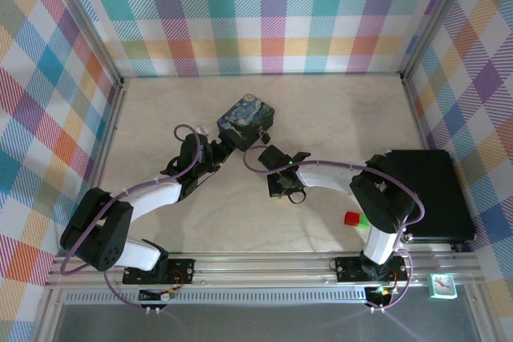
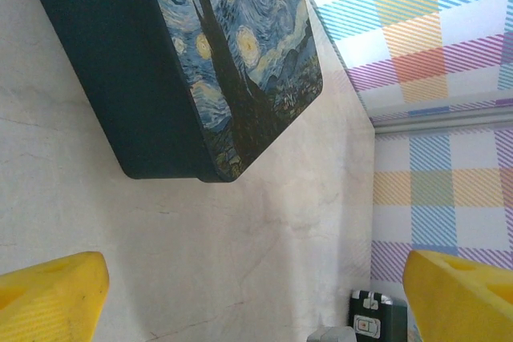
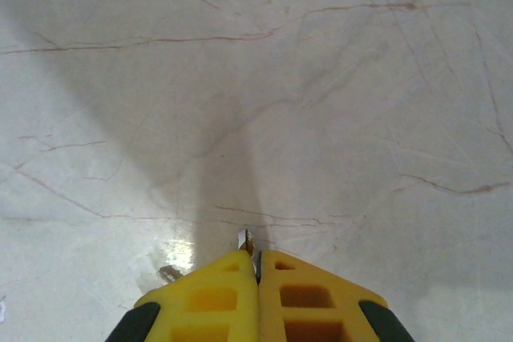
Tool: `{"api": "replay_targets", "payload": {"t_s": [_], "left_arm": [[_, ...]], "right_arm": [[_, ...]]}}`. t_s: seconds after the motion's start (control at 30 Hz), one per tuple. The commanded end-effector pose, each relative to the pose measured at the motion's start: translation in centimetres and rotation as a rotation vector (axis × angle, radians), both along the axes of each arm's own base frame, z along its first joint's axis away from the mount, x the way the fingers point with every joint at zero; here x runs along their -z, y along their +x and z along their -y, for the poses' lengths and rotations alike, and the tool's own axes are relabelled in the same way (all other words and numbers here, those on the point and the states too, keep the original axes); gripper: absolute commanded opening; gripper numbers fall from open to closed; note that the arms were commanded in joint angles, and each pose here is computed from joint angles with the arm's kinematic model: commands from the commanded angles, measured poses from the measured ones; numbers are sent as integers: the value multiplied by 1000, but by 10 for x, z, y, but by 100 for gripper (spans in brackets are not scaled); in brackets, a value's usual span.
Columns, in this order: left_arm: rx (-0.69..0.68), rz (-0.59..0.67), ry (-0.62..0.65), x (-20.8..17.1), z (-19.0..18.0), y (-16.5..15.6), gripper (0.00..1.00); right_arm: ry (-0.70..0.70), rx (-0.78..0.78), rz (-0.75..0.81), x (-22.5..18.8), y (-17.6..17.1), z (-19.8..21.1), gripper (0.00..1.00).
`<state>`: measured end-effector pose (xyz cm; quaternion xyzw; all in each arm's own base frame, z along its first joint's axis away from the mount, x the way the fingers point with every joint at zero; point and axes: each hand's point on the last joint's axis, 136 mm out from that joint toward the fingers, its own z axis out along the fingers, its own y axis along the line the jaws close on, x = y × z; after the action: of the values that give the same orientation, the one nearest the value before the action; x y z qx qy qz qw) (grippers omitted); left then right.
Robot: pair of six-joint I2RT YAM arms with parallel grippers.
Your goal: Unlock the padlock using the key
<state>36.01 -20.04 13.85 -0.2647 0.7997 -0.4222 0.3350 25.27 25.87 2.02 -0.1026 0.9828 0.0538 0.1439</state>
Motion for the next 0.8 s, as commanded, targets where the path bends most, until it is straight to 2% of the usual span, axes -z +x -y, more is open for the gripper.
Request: {"api": "replay_targets", "payload": {"t_s": [0.0,0.13,0.3,0.5,0.63,0.77], "left_arm": [[44,49,-25,-17,15,5,94],[102,46,-53,-15,33,0,93],[122,11,-87,0,42,-9,92],[139,-26,-124,12,52,-15,90],[145,-19,-114,12,54,-13,90],[158,-9,-117,8,57,-11,90]], "right_arm": [[31,-144,-5,5,-10,-5,0],[127,-254,42,-13,-4,-18,0],[240,-318,60,-28,1,-22,0],[294,-331,74,-37,7,-19,0],[243,-312,64,-31,9,-7,0],[292,-317,75,-40,7,-9,0]]}}
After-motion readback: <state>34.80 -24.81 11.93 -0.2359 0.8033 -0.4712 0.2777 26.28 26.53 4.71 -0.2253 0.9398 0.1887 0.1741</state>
